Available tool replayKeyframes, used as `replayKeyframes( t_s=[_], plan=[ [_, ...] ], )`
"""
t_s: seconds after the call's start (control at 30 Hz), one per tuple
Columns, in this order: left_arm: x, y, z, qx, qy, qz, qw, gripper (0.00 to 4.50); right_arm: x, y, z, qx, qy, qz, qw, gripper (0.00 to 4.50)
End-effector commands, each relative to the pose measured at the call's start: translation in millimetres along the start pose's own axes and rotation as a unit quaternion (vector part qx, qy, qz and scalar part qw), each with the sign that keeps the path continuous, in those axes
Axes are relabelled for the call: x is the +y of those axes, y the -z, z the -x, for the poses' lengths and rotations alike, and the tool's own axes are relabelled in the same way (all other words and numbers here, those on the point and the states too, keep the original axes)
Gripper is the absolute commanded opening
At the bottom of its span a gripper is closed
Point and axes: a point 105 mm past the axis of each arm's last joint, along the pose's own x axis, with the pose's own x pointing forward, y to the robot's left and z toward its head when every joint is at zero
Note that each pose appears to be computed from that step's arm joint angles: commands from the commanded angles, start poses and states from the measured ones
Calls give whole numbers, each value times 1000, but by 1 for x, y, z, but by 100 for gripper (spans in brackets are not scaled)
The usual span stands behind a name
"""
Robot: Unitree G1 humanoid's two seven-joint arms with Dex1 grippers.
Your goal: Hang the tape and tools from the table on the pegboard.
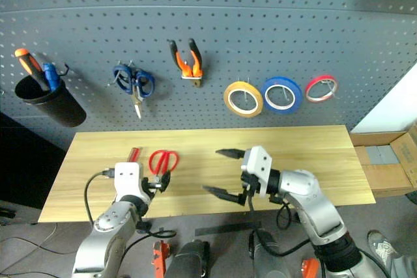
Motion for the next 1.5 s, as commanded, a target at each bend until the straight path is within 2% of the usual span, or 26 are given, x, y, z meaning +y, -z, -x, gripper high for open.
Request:
replayKeyframes(
  t_s=[0.03,0.37,0.57,0.67,0.97,1.0,1.33,1.5],
  plan=[
    [6,8,-5,22,-2,-6,1000,450,9,-4,-5,-19,-30,26,999,447],
    [4,33,-28,98,18,-17,995,450,5,10,-12,-19,-34,17,999,447],
    [2,33,-34,116,25,-13,993,450,1,9,-17,-22,-30,17,999,447],
    [2,34,-34,122,27,-11,992,358,-1,9,-17,-23,-27,16,999,450],
    [13,40,-26,137,9,-13,990,38,-5,8,-18,-25,-21,13,999,450],
    [14,40,-26,138,7,-12,990,22,-5,8,-18,-25,-21,13,999,450],
    [12,34,-28,122,6,-18,992,22,-13,6,-14,-27,-10,16,999,450],
    [-1,5,-11,39,33,-36,998,22,-20,-6,1,-35,16,13,999,450]
  ],
)
